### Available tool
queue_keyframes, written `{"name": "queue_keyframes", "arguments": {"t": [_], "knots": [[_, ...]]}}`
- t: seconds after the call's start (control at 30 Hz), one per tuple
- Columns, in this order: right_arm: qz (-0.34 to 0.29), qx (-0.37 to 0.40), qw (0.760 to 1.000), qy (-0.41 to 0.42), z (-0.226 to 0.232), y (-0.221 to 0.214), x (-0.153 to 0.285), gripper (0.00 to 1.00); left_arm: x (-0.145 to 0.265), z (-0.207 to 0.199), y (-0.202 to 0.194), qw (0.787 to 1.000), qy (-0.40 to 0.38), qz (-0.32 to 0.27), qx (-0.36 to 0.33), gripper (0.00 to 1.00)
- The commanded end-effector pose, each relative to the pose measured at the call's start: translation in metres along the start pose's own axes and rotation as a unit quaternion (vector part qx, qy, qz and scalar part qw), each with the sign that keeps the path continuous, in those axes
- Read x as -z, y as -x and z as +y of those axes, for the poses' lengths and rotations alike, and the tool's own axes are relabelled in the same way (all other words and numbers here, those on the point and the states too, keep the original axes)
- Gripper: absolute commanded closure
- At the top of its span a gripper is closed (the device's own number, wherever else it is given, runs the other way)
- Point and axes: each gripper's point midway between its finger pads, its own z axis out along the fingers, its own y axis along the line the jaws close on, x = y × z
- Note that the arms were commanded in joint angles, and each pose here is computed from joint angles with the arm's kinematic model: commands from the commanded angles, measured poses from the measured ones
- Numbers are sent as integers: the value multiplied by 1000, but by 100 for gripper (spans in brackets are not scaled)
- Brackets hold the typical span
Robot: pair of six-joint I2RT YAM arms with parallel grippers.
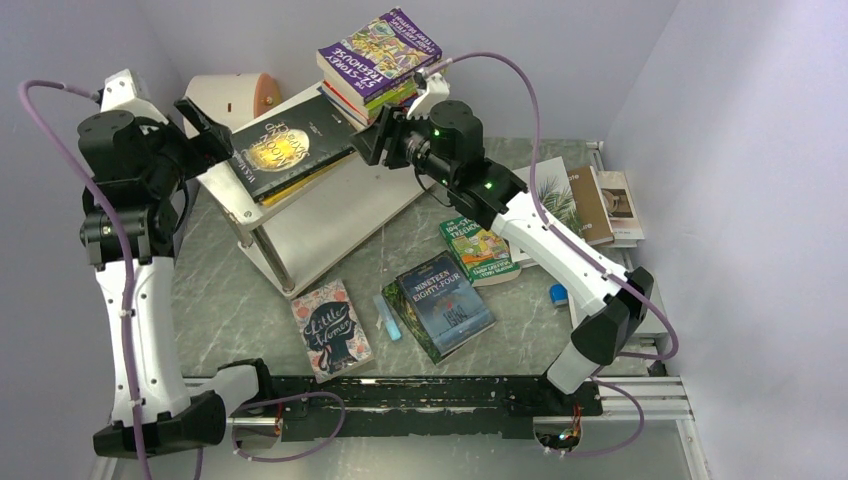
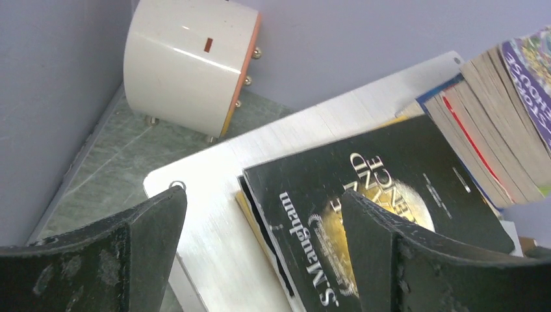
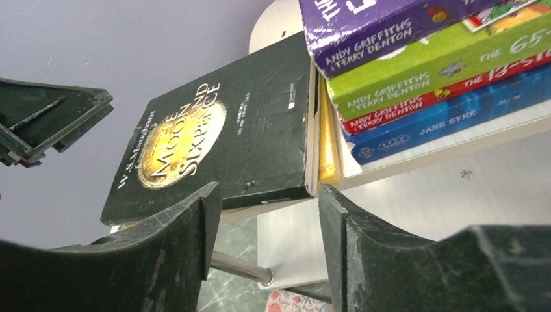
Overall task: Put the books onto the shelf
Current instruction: Adjust the book on the shelf.
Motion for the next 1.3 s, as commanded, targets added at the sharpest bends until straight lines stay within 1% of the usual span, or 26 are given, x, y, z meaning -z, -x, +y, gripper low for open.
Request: {"name": "queue_keyframes", "arguments": {"t": [0.0, 0.07, 0.13, 0.17, 0.23, 0.27, 0.33, 0.4, 0.43, 0.5, 0.57, 0.7, 0.8, 0.9, 0.97, 1.03, 1.13, 1.27], "knots": [[23, -12, 1000, 14, 5, -12, 6, 45, 9, -7, -21, 999, -28, 31, 7, 7], [30, -12, 999, 13, 4, -15, 4, 51, 9, -11, -30, 998, -41, 48, 10, 6], [33, -12, 999, 11, 3, -17, 1, 53, 9, -11, -36, 997, -45, 56, 13, 6], [33, -12, 999, 10, 2, -17, -1, 54, 9, -11, -37, 997, -44, 57, 15, 7], [32, -12, 999, 7, 1, -17, -4, 55, 8, -11, -41, 997, -48, 61, 16, 12], [31, -11, 999, 5, 0, -18, -6, 57, 6, -12, -43, 996, -52, 66, 16, 18], [28, -10, 1000, 0, -2, -17, -10, 60, 3, -14, -47, 995, -59, 77, 14, 36], [25, -6, 1000, -7, -5, -16, -13, 62, 2, -15, -49, 994, -63, 86, 12, 50], [23, -5, 1000, -13, -7, -16, -15, 63, 1, -16, -49, 994, -65, 88, 12, 55], [20, -2, 1000, -23, -11, -15, -16, 65, 2, -18, -48, 994, -69, 85, 12, 61], [21, 2, 999, -29, -14, -16, -19, 66, 3, -19, -48, 994, -73, 85, 12, 65], [20, 2, 999, -35, -17, -17, -19, 66, 3, -16, -46, 994, -65, 82, 11, 66], [19, 1, 999, -31, -14, -15, -17, 66, 3, -17, -45, 995, -65, 80, 10, 65], [18, 2, 999, -29, -13, -13, -10, 65, 5, -13, -37, 996, -50, 70, 5, 56], [11, 1, 1000, -27, -11, -7, 1, 62, 11, -11, -29, 997, -38, 60, 2, 50], [9, -1, 999, -32, -14, -6, 15, 58, 18, -14, -24, 998, -43, 53, -1, 45], [14, -4, 998, -58, -32, -15, 41, 53, 26, -26, -26, 996, -76, 54, -9, 37], [43, -9, 990, -131, -79, -52, 79, 45, 35, -47, -39, 989, -127, 64, -32, 30]]}}
